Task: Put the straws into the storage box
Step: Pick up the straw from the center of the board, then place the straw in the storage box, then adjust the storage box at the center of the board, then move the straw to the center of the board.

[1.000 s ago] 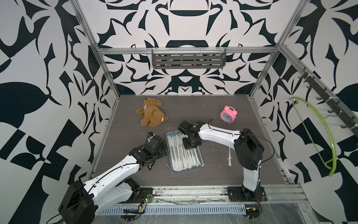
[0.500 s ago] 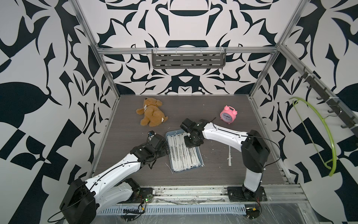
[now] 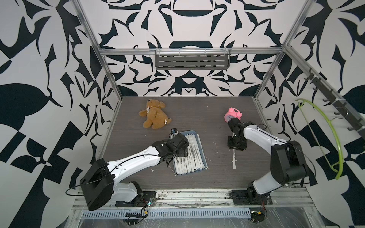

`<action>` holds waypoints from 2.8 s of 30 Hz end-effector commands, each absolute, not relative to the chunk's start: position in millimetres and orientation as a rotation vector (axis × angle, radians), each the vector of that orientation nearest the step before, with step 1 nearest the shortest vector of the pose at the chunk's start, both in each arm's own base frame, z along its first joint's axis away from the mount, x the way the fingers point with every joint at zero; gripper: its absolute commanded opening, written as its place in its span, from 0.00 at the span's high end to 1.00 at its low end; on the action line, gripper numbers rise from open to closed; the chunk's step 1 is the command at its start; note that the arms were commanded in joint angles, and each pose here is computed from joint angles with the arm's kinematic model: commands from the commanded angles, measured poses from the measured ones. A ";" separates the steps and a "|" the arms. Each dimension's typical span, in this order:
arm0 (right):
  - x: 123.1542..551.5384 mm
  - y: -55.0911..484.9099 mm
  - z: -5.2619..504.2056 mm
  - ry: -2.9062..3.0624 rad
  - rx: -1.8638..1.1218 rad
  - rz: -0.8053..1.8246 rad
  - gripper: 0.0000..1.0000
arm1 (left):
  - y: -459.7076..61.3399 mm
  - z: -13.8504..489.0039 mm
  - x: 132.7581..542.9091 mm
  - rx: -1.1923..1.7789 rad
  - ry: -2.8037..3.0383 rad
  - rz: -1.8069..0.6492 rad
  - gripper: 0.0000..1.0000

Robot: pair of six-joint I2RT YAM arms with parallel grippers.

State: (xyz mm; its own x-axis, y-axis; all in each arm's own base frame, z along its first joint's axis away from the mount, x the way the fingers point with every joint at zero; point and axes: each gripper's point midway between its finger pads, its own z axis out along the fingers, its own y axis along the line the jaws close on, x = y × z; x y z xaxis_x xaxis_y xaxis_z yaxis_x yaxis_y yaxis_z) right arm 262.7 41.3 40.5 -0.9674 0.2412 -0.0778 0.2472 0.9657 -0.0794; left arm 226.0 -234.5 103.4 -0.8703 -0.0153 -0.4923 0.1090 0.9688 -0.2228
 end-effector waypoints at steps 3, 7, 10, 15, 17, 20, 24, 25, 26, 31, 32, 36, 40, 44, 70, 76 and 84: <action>271.6 40.1 25.4 3.024 0.371 -0.112 0.62 | -231.2 106.4 225.9 0.063 2.576 -0.350 0.12; 270.0 39.9 11.5 3.041 0.379 -0.101 0.70 | -223.3 105.3 224.8 0.066 2.576 -0.311 0.11; 267.3 39.4 4.6 3.048 0.378 -0.102 0.77 | -217.5 110.6 226.3 0.054 2.560 -0.303 0.11; 267.5 42.8 15.3 3.034 0.374 -0.090 0.91 | -209.1 115.0 228.7 0.021 2.544 -0.311 0.11; 268.9 54.9 32.8 3.012 0.301 -0.107 0.94 | -205.1 117.4 229.7 0.002 2.537 -0.311 0.11; 272.2 99.1 73.6 2.945 0.134 -0.091 0.94 | -192.1 118.0 230.7 -0.053 2.530 -0.299 0.11; 277.6 200.0 125.5 2.826 -0.065 0.055 0.94 | -159.4 109.8 231.7 -0.230 2.548 -0.296 0.11; 278.1 226.7 133.0 2.804 -0.102 0.100 0.94 | -152.2 108.9 231.4 -0.272 2.545 -0.302 0.11; 277.8 248.0 136.4 2.792 -0.133 0.129 0.94 | -148.0 109.4 230.6 -0.297 2.539 -0.311 0.11; 268.4 321.2 105.8 2.819 -0.257 0.158 0.95 | -138.2 111.1 225.3 -0.333 2.523 -0.313 0.11; 266.0 324.1 98.0 2.834 -0.255 0.156 0.95 | -137.1 109.9 224.1 -0.333 2.529 -0.306 0.11; 257.2 330.6 69.4 2.901 -0.257 0.160 0.93 | -139.2 107.3 224.3 -0.314 2.539 -0.304 0.11; 252.8 328.4 53.6 2.939 -0.244 0.136 0.91 | -142.2 104.3 225.9 -0.302 2.552 -0.301 0.11; 251.5 326.6 51.6 2.951 -0.237 0.116 0.75 | -144.7 101.8 225.9 -0.304 2.552 -0.319 0.12; 277.6 254.5 39.5 2.917 -0.311 0.200 0.64 | -190.2 107.7 241.2 -0.227 2.594 -0.460 0.13; 275.2 258.6 25.4 2.951 -0.318 0.214 0.63 | -201.0 104.6 238.6 -0.190 2.608 -0.413 0.14; 269.1 227.8 2.9 3.002 -0.276 0.076 0.72 | -204.7 103.7 237.6 -0.156 2.621 -0.380 0.13</action>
